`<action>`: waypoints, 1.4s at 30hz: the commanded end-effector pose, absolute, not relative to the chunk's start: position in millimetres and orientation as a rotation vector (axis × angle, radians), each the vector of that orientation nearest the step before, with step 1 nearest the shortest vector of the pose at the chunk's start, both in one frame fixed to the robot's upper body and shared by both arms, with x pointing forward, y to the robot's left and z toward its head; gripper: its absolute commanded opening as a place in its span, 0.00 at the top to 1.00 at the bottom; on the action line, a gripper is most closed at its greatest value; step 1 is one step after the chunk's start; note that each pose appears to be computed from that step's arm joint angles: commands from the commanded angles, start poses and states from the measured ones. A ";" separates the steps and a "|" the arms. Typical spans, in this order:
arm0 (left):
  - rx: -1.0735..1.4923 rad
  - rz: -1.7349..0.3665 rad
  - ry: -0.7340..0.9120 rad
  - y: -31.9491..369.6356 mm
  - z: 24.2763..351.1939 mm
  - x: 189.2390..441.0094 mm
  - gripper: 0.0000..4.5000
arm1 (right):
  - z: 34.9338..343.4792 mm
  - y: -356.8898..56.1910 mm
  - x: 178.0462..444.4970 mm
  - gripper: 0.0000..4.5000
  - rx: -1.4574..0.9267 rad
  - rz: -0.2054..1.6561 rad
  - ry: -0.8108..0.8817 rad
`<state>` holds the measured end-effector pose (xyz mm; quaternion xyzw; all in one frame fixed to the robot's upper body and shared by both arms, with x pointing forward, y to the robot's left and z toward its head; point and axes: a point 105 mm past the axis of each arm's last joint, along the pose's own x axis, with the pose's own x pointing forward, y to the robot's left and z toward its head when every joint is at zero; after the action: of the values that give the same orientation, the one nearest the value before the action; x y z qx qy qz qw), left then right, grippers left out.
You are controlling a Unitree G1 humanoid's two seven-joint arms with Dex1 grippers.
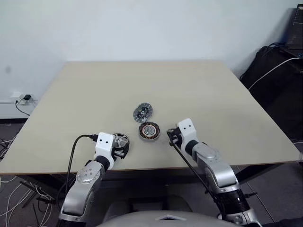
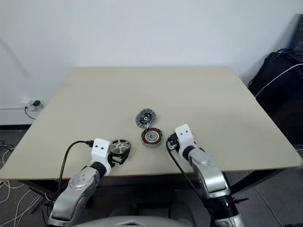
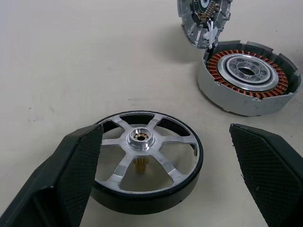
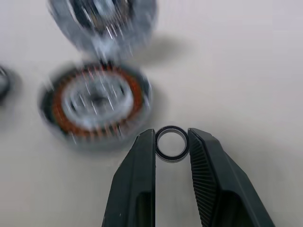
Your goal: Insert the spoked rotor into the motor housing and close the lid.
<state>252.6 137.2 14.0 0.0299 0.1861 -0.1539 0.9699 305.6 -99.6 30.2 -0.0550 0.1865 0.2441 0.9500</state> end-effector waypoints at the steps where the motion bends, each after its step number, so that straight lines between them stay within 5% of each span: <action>1: 0.065 -0.314 0.318 134.1 26.2 257.7 0.00 | 38.5 -79.5 318.7 0.85 -0.131 0.526 0.342; 13: 0.060 -0.301 0.314 135.9 26.6 256.0 0.00 | 22.9 -43.3 341.9 0.85 -0.142 0.579 0.362; 42: 0.055 -0.302 0.317 134.6 25.3 255.4 0.00 | 9.7 -31.4 337.9 0.85 -0.139 0.632 0.409</action>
<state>250.6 136.3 12.6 0.0220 0.1853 -0.1473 0.9713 330.8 -32.4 -3.5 -0.0649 0.2235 0.3079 0.9225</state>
